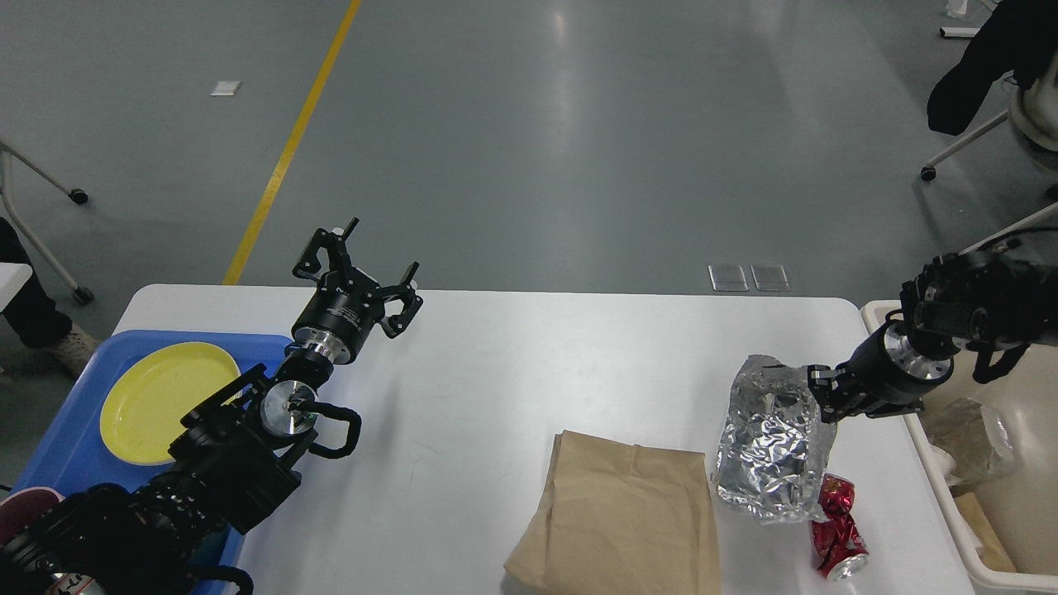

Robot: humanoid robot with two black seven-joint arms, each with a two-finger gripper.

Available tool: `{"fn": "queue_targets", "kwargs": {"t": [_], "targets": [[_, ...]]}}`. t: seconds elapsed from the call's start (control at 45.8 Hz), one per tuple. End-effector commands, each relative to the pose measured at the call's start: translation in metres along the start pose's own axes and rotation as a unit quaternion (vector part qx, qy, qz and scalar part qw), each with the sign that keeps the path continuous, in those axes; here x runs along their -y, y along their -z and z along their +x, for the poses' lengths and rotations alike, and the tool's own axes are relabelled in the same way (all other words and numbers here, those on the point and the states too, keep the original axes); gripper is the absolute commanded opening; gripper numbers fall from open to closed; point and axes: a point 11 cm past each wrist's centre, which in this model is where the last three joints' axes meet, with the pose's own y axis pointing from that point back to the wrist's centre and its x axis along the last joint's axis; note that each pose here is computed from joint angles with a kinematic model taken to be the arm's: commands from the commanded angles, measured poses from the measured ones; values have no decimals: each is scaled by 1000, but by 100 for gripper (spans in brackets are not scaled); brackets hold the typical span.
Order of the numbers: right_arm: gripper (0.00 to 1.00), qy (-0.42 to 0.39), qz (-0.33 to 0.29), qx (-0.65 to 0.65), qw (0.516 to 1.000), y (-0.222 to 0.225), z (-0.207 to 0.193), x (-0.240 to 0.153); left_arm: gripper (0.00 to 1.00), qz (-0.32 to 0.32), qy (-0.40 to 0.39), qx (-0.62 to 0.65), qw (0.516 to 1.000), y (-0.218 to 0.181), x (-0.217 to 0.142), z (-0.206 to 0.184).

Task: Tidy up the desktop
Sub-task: 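Grasp the foil package and lift it toward the bin, then drop the foil package into the white bin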

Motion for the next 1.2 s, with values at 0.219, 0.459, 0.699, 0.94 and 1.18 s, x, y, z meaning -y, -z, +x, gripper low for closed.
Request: {"fn": "queue_targets", "kwargs": {"t": [0.219,0.459,0.699,0.94,1.18], "targets": [[0,-3,-56,1,998,-13,42,-112,98,0,0,0,1000,0,0,0],[0,-115,-101,-10,988,-15,87,-221,98,0,0,0,1000,0,0,0],[0,-223,-137,68,963,-103,106,-270,98,0,0,0,1000,0,0,0],[0,-330,-160,134,921,-206,87,-250,98,0,0,0,1000,0,0,0],[0,-435,-192,138,869,-269,61,-185,98,0,0,0,1000,0,0,0]]}}
